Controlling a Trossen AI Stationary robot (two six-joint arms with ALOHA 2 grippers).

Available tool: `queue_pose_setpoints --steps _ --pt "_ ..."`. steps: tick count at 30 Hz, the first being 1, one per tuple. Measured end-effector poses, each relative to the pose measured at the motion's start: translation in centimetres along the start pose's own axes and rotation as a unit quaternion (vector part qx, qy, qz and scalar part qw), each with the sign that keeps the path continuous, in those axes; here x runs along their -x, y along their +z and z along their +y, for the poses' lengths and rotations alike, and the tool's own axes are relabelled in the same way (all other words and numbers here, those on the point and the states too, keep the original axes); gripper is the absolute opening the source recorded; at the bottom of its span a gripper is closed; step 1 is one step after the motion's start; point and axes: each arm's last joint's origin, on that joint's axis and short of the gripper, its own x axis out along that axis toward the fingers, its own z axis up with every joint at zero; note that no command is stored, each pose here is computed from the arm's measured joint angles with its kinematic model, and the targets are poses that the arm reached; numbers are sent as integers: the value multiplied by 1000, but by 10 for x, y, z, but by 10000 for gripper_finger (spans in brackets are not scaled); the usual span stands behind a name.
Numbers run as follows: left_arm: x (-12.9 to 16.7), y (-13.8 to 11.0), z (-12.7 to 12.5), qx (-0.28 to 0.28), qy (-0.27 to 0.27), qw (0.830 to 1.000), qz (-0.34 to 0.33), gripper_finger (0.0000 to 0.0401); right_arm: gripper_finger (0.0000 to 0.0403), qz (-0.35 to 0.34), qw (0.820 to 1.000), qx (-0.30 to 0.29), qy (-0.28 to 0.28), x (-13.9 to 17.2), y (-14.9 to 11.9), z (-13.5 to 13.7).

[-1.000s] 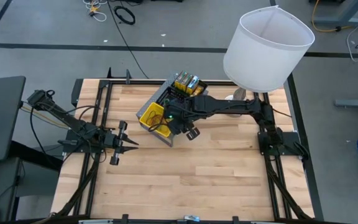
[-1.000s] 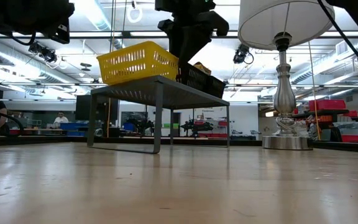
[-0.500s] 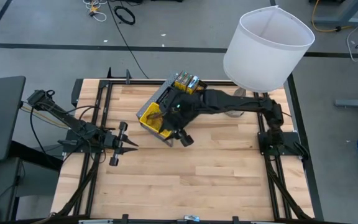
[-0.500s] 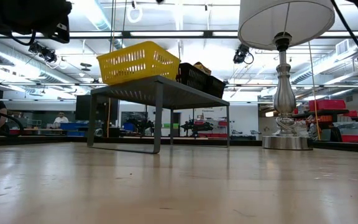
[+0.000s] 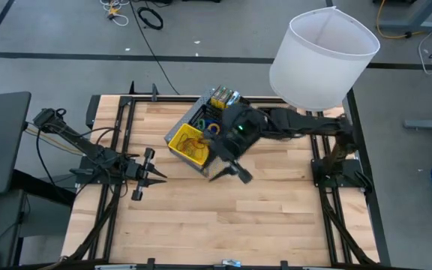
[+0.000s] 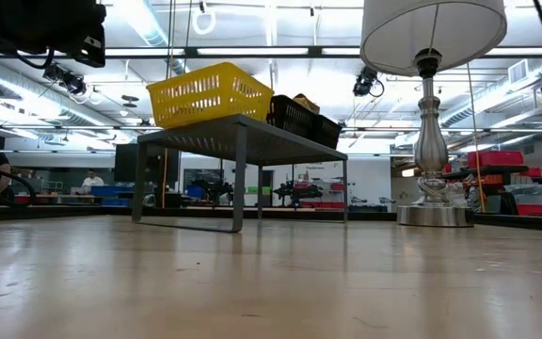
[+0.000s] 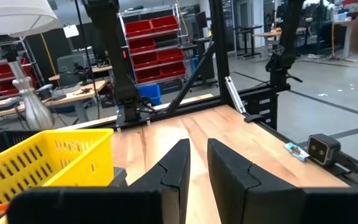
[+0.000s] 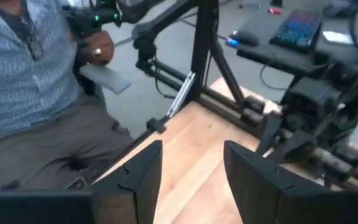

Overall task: Pick & Place Office Desk Supplies
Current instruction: Return to Home Position

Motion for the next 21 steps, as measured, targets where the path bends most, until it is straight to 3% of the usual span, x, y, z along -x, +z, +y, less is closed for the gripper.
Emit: queue_pose_setpoints --steps 6,10,15,21 --pt "0 0 0 1 -8 1000 0 62 180 -6 996 24 -82 -4 -14 39" --pt "0 0 0 2 -8 1000 -2 62 180 -89 988 35 -125 17 -37 67" --pt "0 0 0 2 -8 1000 -2 62 180 -195 966 11 -170 25 -117 98" --pt "0 -1 -1 5 -9 1000 5 62 180 -306 921 -51 -238 33 -221 129"
